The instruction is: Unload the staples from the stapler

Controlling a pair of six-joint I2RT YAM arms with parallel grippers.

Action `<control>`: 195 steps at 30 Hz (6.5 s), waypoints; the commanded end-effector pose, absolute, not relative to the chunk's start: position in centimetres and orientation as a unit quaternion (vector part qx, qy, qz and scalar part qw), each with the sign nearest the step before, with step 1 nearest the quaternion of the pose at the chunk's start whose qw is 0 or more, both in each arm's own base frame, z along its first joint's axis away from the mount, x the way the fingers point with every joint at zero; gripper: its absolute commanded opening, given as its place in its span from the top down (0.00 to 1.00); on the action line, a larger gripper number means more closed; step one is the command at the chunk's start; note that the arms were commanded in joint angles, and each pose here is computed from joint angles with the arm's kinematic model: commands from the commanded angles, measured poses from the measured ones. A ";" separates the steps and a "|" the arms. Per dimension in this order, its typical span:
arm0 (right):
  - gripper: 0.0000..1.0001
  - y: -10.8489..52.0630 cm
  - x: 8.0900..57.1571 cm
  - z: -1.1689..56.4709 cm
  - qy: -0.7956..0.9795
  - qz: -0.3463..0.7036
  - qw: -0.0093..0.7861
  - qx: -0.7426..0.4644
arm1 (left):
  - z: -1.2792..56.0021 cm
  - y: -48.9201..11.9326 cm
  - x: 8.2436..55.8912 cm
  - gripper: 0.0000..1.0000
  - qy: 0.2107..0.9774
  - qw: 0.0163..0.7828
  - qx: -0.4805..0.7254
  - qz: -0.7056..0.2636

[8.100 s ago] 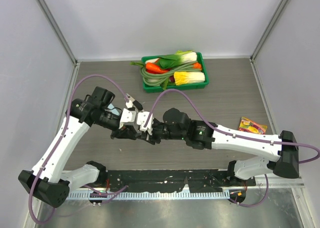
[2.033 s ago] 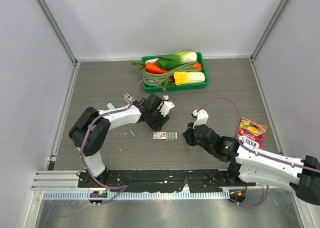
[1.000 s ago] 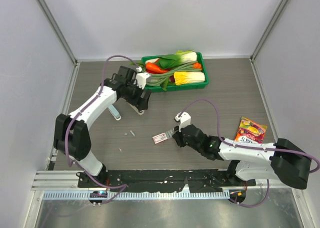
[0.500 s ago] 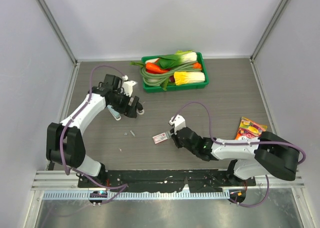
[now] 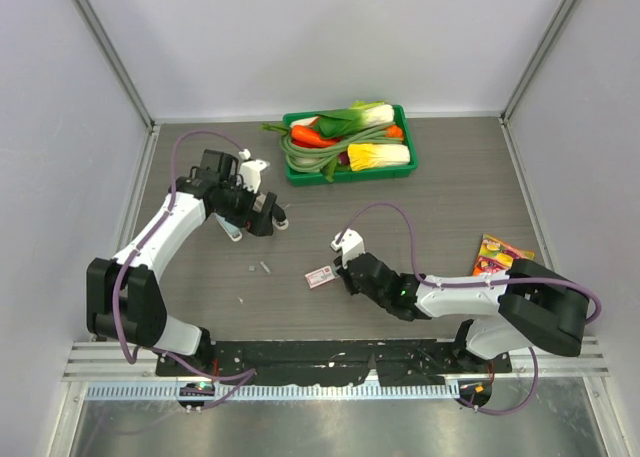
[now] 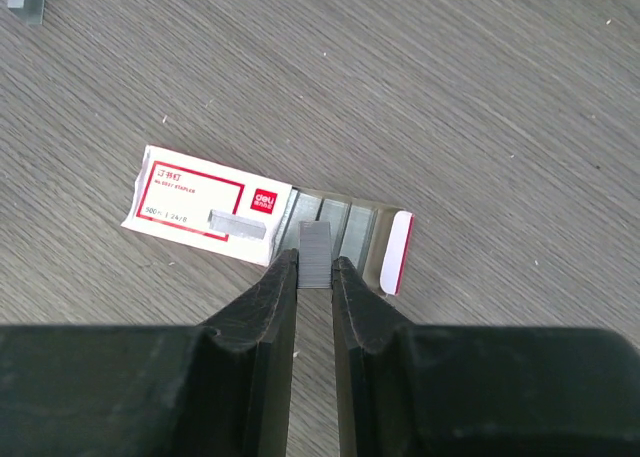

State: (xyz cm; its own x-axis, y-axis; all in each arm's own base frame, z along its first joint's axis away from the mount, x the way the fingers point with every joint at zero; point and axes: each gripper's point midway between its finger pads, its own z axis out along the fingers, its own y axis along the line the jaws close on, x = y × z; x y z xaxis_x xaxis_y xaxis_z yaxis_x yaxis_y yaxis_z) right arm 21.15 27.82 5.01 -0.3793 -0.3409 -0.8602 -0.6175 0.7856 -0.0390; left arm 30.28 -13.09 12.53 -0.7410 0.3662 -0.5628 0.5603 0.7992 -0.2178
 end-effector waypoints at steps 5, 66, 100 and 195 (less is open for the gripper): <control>0.99 29.5 22.4 7.6 0.795 0.161 0.512 -0.281 | 13.5 -13.3 30.6 0.00 0.905 0.276 0.253 -0.202; 0.89 30.1 23.4 5.3 0.799 0.144 0.513 -0.278 | 12.8 -13.0 30.3 0.00 0.906 0.269 0.257 -0.205; 0.84 26.0 22.2 8.0 0.815 0.164 0.515 -0.210 | 12.6 -13.1 30.1 0.00 0.907 0.262 0.255 -0.210; 0.83 30.7 22.0 5.9 0.806 0.204 0.480 -0.279 | 12.1 -13.3 30.0 0.00 0.908 0.252 0.257 -0.217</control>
State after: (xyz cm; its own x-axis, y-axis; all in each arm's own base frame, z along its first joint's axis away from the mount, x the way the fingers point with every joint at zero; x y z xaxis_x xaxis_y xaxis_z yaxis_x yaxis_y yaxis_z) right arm 21.12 28.63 3.65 -0.4267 -0.3098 -0.8497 -0.6274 0.7780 0.0315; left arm 29.72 -13.13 11.89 -0.7546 0.3577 -0.5501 0.5602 0.7877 -0.2563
